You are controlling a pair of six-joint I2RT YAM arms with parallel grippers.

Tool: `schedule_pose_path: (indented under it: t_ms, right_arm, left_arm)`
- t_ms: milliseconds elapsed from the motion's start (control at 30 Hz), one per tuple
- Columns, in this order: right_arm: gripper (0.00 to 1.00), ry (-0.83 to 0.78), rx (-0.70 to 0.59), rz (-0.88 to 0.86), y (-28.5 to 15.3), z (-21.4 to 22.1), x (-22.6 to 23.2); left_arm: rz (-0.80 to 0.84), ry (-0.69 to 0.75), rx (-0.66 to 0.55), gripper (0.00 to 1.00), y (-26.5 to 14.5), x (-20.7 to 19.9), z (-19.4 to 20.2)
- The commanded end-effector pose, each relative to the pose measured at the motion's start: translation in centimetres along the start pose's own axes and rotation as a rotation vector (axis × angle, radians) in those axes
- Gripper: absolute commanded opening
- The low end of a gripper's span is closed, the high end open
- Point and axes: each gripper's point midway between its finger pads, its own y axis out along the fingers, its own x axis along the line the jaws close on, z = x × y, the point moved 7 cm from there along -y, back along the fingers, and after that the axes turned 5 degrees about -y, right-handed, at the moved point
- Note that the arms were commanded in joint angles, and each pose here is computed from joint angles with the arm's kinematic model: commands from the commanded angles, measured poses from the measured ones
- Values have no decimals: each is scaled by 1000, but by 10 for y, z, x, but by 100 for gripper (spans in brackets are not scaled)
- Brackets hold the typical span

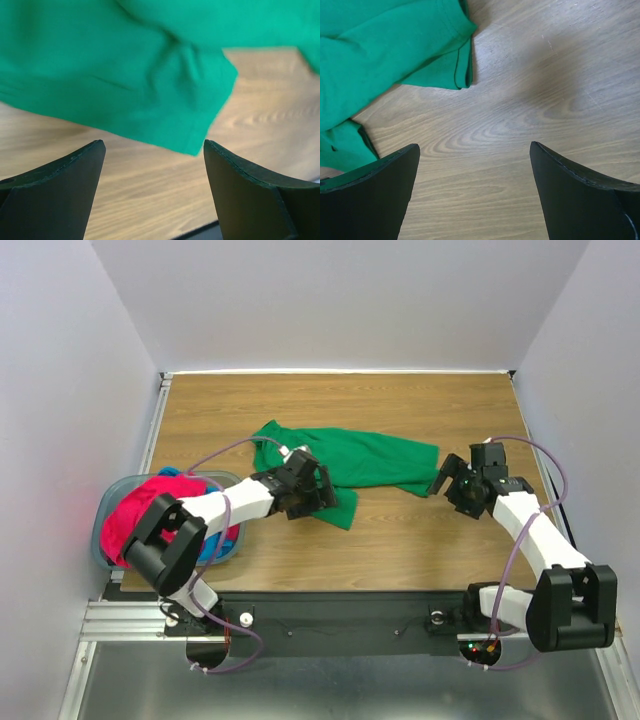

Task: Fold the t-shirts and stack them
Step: Flatten the tshirt out

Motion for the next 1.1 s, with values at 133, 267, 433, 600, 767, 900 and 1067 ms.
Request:
schedule_pose_path:
  t_ms: [133,267,433,600,767,900,1067]
  right_arm:
    - [96,11,-24,-19,13,-7,4]
    - [97,18,-25,-8,15,-7,3]
    - [97,17,-26,12,16,-5,-1]
    - [97,19,-35,30,17,-5,-3]
    - [97,20,-34,53,19,-3,-6]
    - [97,10,-38,85,22,-3,-11]
    - [97,0,-50,108,21,-3,-14]
  left_arm:
    - [8,56,56,92,17,-35,34]
    - [-174,113,23,92,31,-37,47]
    - [-308,162,-7,82,39,-42,51]
    - [-392,191,-18,75,44,-38,57]
    - [-413,232,9,65,50,-38,70]
    - [-454,266,66,61,61,-31,93]
    - [-469,257,123,44,70,-17,109]
